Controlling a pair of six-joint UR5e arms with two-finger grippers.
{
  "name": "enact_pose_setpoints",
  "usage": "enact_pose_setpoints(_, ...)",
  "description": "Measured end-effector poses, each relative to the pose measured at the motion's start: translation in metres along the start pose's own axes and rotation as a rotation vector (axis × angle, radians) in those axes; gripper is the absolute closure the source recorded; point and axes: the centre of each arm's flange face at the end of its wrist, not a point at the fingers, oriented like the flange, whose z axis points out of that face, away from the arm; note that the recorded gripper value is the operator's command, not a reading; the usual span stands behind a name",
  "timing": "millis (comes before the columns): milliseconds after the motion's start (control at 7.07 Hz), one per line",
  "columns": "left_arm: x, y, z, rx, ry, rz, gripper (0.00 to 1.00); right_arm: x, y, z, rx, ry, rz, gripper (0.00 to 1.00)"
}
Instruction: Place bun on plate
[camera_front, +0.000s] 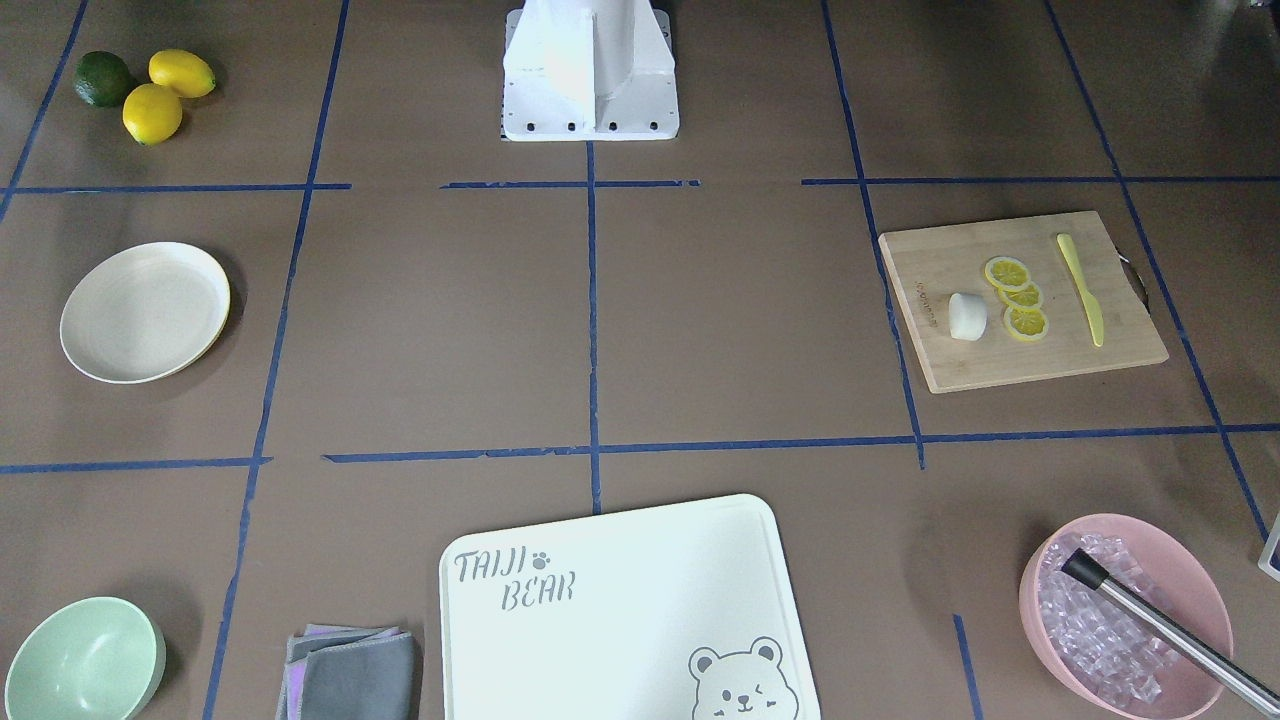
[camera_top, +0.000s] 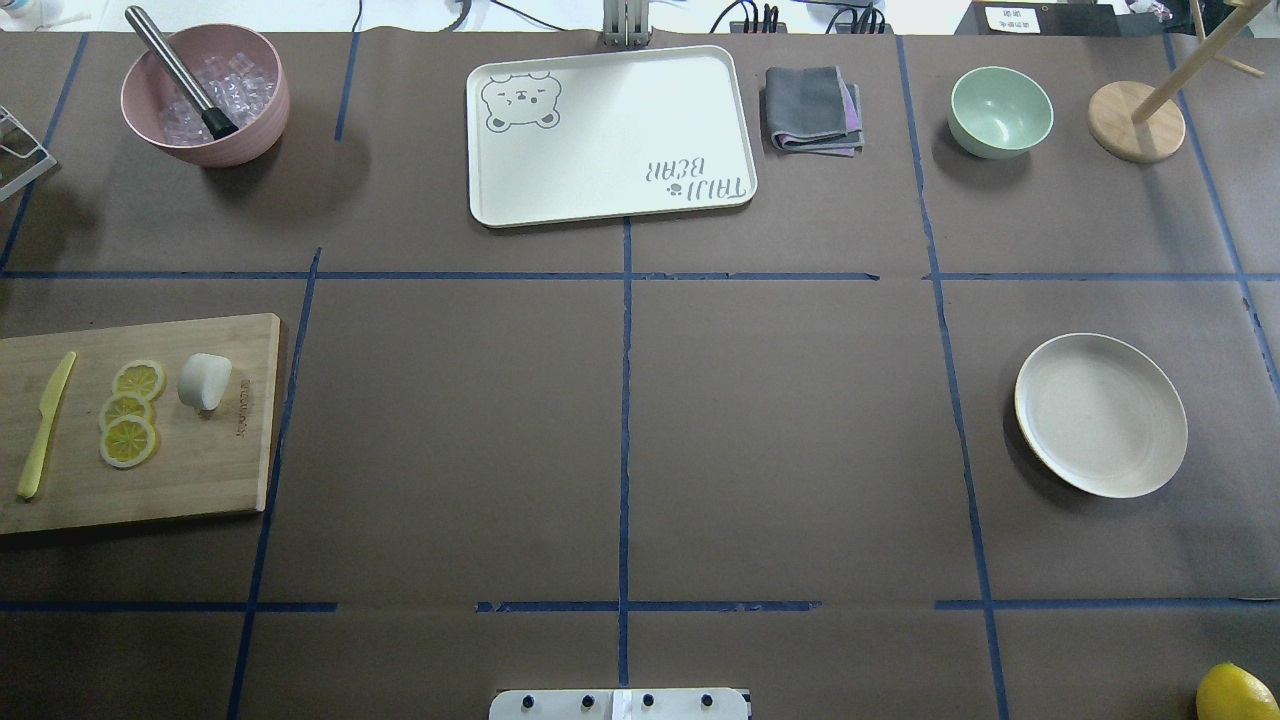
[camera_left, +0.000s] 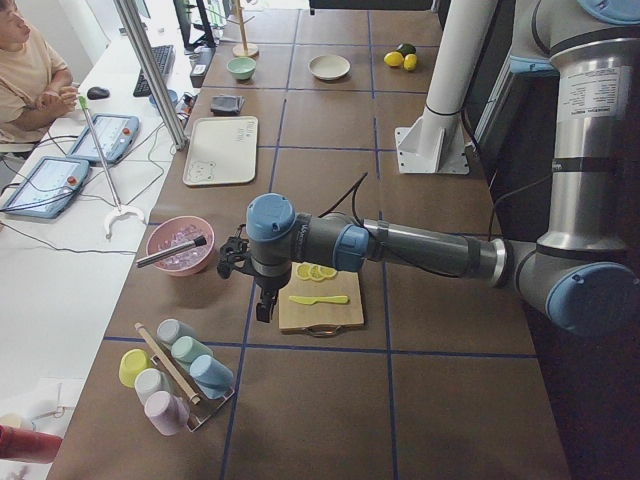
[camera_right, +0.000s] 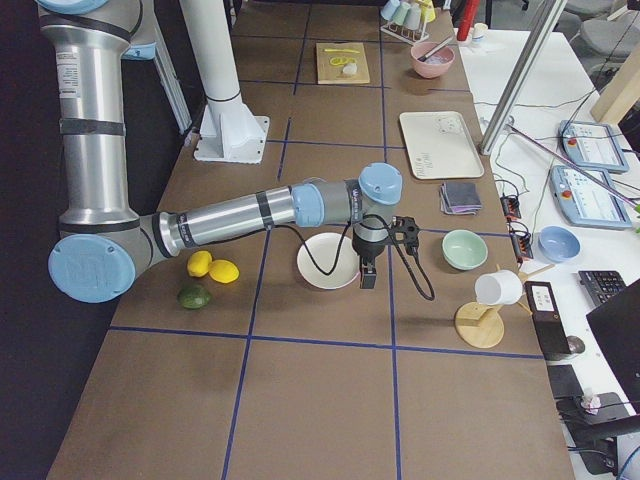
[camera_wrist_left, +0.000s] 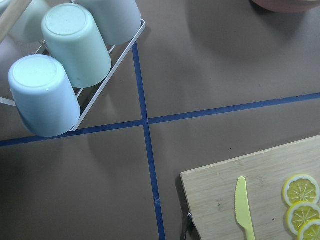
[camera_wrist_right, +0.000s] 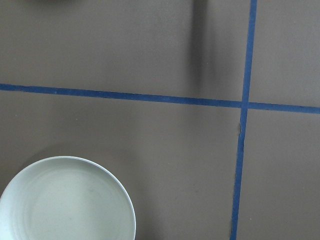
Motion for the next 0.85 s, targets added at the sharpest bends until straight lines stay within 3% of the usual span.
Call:
enact_pose_setpoints(566,0.021,-0.005,0.012,-0.023,0.025,0.062,0.00,0.000,0.000,0.001,-0.003,0.000,0.000,0.00)
enact_pose_setpoints(849,0.011,-0.002,0.024,-0.048,0.018,0.091,0.00,-0.011,-0.002,0.021,-0.023,-0.002,-0.015,0.00)
